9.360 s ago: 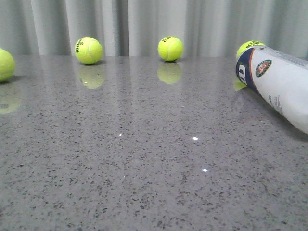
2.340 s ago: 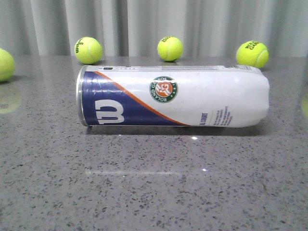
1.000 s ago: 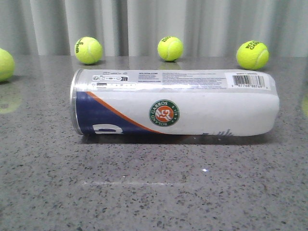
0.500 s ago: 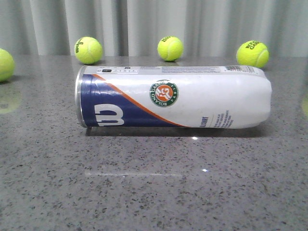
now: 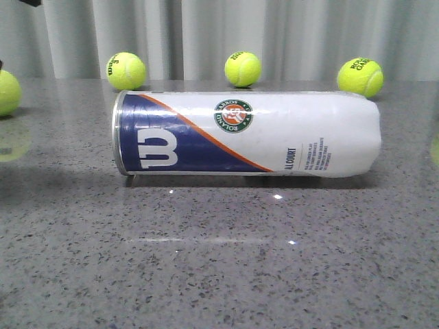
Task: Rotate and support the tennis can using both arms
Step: 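Reach the left gripper to the can's metal end and grasp it, then lift the can's metal end with the left gripper, tilting it upright, then lower the can onto its bottom end and release with the left gripper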
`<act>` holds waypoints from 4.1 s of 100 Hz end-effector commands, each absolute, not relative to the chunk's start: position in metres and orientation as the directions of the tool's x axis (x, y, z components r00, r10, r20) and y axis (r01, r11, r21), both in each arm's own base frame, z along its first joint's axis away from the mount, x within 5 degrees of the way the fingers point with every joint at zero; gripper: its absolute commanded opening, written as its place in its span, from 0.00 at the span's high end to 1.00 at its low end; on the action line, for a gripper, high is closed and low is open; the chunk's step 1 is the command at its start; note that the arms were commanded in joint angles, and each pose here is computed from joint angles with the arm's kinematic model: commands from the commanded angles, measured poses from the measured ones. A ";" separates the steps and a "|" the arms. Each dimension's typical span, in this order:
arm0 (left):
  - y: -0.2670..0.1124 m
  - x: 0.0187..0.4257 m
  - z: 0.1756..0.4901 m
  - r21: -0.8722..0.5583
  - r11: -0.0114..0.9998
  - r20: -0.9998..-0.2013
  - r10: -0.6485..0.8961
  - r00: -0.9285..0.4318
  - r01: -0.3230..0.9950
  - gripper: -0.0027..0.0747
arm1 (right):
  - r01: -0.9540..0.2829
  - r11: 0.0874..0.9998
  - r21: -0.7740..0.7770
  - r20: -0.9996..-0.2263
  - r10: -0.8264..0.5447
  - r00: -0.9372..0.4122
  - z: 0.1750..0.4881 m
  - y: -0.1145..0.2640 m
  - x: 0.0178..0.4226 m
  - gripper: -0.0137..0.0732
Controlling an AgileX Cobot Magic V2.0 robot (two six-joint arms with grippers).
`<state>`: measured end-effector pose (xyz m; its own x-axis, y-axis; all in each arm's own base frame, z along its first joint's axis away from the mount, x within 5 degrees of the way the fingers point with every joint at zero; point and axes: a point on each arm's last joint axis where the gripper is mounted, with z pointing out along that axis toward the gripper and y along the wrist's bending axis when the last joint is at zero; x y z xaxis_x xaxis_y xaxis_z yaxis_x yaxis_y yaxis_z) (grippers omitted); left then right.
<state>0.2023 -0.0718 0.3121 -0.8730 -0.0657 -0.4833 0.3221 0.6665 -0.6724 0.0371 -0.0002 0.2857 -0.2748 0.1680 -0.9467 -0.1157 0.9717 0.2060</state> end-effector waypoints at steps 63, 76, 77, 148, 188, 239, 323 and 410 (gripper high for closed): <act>-0.134 0.247 0.270 -0.893 0.338 -0.308 0.024 -0.951 0.297 0.29 | -0.137 0.972 0.190 -0.970 0.164 -0.181 0.300 0.000 0.038 0.92; -0.140 0.252 0.264 -0.908 0.301 -0.302 0.016 -0.953 0.292 0.37 | -0.137 0.972 0.190 -0.970 0.164 -0.181 0.300 0.000 0.038 0.92; -0.141 0.253 0.263 -0.909 0.298 -0.300 0.012 -0.954 0.290 0.38 | -0.137 0.972 0.190 -0.970 0.164 -0.181 0.300 0.000 0.038 0.92; -0.144 0.251 0.275 -0.926 0.142 -0.354 0.006 -0.935 0.351 0.99 | -0.137 0.972 0.190 -0.970 0.164 -0.181 0.300 0.000 0.038 0.92; -0.133 0.234 0.376 -0.691 0.342 -0.638 0.126 -0.760 0.637 0.99 | -0.137 0.972 0.190 -0.970 0.164 -0.181 0.300 0.000 0.038 0.92; -0.107 0.203 0.474 -0.305 0.759 -0.705 0.226 -0.672 0.575 0.99 | -0.137 0.972 0.190 -0.970 0.164 -0.181 0.300 0.000 0.038 0.92; -0.160 0.217 0.436 -0.185 0.756 -0.586 0.429 -0.688 0.628 0.96 | -0.137 0.972 0.190 -0.970 0.164 -0.181 0.300 0.000 0.038 0.92; -0.186 0.259 0.443 -0.188 0.758 -0.696 0.346 -0.629 0.625 0.32 | -0.137 0.972 0.190 -0.970 0.164 -0.181 0.300 0.000 0.038 0.92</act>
<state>0.2608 -0.1812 0.4159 -0.6967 0.4042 -0.5927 0.6017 0.7791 -0.1760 0.0371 -0.0003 0.2857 -0.2741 0.1665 -0.9472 -0.1150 0.9722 0.2041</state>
